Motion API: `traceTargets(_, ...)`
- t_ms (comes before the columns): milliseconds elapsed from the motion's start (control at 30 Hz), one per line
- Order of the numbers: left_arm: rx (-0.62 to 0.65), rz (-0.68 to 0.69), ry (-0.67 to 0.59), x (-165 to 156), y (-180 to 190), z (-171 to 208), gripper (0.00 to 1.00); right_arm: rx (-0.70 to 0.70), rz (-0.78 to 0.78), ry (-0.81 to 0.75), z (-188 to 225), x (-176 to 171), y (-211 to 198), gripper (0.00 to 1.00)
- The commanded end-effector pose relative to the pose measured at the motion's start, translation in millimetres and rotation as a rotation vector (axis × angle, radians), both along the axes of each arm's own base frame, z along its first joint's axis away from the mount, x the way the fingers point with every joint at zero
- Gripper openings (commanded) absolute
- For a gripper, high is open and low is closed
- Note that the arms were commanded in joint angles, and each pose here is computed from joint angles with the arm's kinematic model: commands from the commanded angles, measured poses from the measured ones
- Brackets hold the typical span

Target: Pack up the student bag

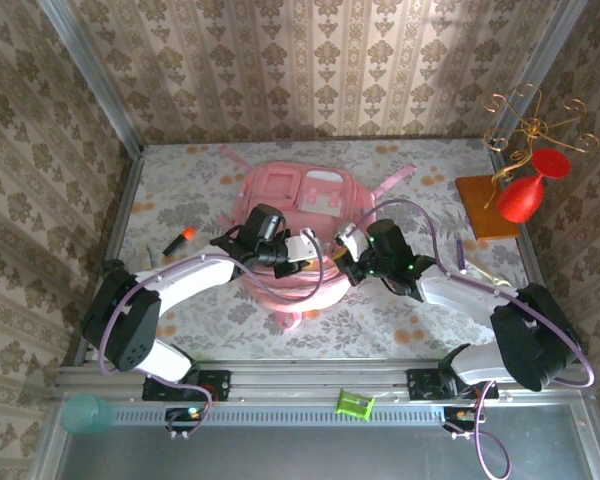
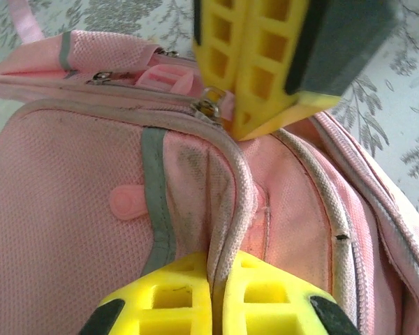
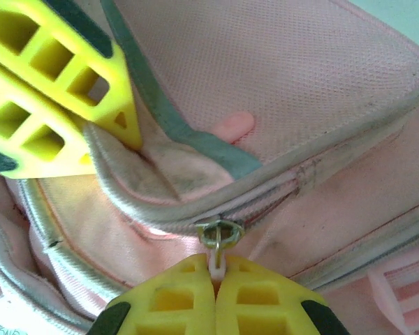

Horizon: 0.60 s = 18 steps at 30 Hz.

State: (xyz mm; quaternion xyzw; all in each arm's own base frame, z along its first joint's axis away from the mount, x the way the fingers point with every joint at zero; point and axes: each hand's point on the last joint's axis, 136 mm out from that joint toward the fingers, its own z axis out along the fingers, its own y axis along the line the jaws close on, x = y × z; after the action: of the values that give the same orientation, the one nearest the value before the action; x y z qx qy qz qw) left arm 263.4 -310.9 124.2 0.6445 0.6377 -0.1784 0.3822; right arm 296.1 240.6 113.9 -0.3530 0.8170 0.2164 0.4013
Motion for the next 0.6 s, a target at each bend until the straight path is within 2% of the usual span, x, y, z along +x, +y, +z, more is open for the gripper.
traceTargets(0, 0.034, 0.288, -0.04, 46.6, 21.5, -3.7, 0.0, 0.036, 0.09, 0.028, 7.8, -26.8, 15.9, 0.0)
traceTargets(167, -0.01, 0.363, -0.032, 52.5, 15.9, 6.9, 0.0, 0.04, 0.117, 0.042, 3.5, -37.0, 28.7, 0.0)
traceTargets(367, -0.033, 0.329, -0.011, 43.2, 1.7, 5.4, 0.0, 0.144, 0.141, 0.007, 15.0, -38.8, 51.7, 0.0)
traceTargets(567, -0.008, 0.339, -0.012, 45.2, 3.7, -3.8, 0.0, 0.228, 0.203, -0.015, 28.2, -50.6, 60.0, 0.0)
